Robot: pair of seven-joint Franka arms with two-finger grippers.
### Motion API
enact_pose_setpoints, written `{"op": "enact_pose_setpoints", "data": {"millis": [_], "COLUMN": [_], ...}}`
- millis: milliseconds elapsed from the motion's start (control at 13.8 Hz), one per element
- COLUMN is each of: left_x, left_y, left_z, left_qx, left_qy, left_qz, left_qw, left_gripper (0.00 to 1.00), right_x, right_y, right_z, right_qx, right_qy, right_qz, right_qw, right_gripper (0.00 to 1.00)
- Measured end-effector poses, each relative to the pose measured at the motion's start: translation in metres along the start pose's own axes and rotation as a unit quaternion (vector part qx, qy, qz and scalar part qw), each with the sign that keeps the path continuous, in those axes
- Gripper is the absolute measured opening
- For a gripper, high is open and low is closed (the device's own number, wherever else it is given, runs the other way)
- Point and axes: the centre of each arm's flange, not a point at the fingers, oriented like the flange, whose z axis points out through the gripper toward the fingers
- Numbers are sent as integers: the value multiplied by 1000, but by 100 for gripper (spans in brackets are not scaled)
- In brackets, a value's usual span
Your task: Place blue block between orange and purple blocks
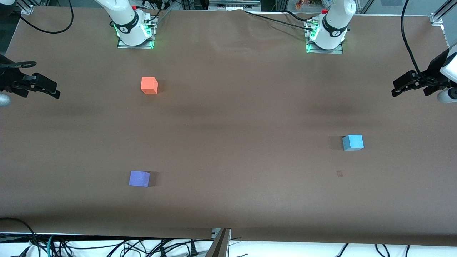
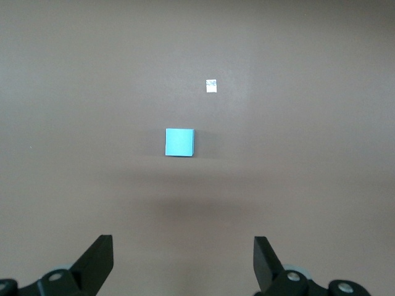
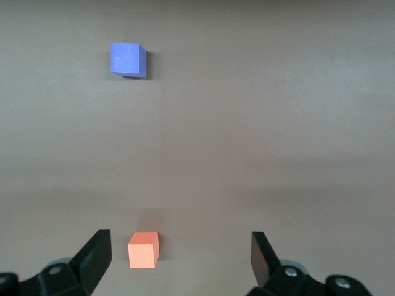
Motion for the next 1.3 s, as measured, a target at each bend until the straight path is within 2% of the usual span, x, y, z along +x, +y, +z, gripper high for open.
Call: {"op": "enact_pose_setpoints", "data": {"millis": [939, 1300], "left_x": [1, 4], "left_y": [-6, -10], "left_z": [-1, 15], "left_qx": [0, 1], "left_qy": [1, -22], "left_qz": [-5, -9], "left_qw": [1000, 1000], "left_gripper": [100, 100], "right_x": [0, 1], "right_y": [2, 2], "right_z": [-2, -3], "right_qx": [0, 0], "right_qy": [3, 6], "right_qz": [2, 2], "right_qw": [1000, 1000], "right_gripper": [100, 100]}}
